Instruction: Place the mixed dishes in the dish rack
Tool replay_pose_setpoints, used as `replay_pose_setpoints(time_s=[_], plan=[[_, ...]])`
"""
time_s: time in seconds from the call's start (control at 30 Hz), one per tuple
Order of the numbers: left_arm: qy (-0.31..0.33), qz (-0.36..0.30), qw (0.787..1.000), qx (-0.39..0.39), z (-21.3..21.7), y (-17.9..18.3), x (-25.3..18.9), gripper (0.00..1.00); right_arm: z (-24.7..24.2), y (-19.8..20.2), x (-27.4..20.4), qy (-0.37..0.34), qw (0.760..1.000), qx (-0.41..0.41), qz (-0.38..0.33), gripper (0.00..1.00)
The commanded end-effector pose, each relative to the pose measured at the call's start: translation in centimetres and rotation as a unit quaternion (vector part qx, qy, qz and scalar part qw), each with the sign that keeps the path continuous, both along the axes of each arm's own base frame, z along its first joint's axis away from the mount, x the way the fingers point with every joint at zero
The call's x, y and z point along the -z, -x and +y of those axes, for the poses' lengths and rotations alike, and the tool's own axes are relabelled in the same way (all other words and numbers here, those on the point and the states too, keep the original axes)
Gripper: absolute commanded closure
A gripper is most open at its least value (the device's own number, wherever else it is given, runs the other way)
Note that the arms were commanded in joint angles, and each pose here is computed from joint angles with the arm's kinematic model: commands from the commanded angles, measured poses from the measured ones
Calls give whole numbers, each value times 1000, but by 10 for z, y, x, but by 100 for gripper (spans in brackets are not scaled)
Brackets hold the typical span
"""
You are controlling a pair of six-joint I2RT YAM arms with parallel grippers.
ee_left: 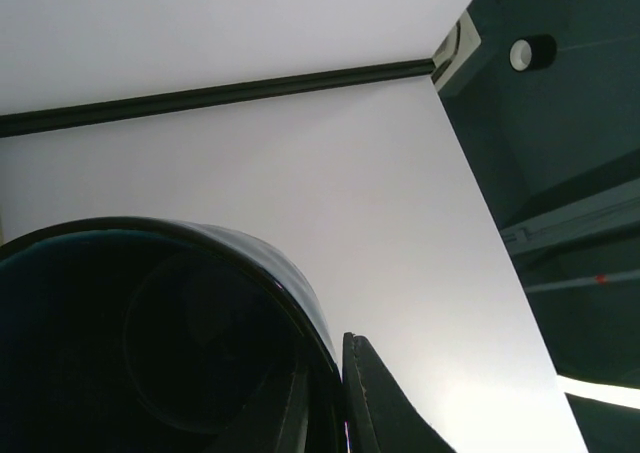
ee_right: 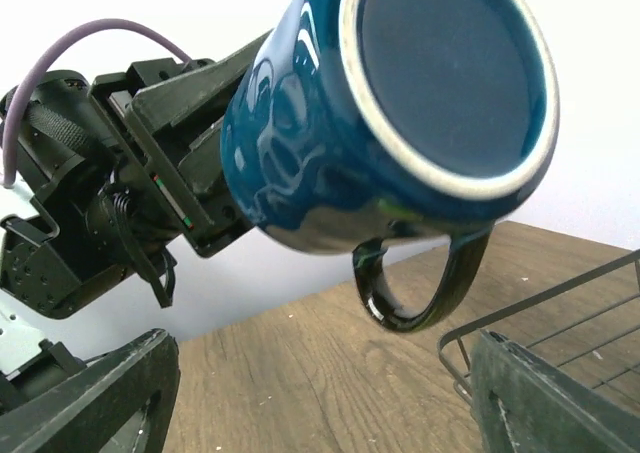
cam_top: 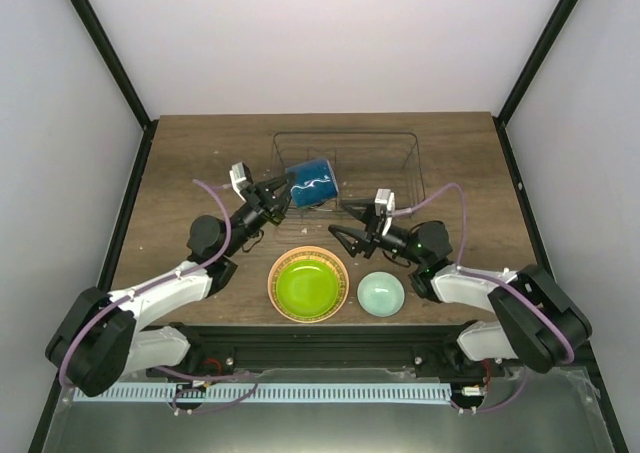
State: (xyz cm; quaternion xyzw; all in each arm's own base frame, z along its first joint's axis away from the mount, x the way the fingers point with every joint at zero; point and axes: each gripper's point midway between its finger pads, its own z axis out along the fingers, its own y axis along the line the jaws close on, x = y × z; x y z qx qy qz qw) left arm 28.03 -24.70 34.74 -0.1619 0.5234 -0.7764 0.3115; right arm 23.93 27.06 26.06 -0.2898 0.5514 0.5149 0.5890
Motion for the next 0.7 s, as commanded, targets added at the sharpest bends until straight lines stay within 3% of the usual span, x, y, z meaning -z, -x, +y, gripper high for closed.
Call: replay_pose_setpoints(time_s=[0.0,0.53,0.67], plan=[[70,-49,996,3,19,23,-41,100,3,-6,-19,-11,998,-1,-57,22],[95,-18,994,47,18,35,-35,100,22,-18,-19,-9,997,-44,-68,34],[96,-13,994,55,16,36,-33,100,28,-20,-22,-2,996,-59,-73,45]])
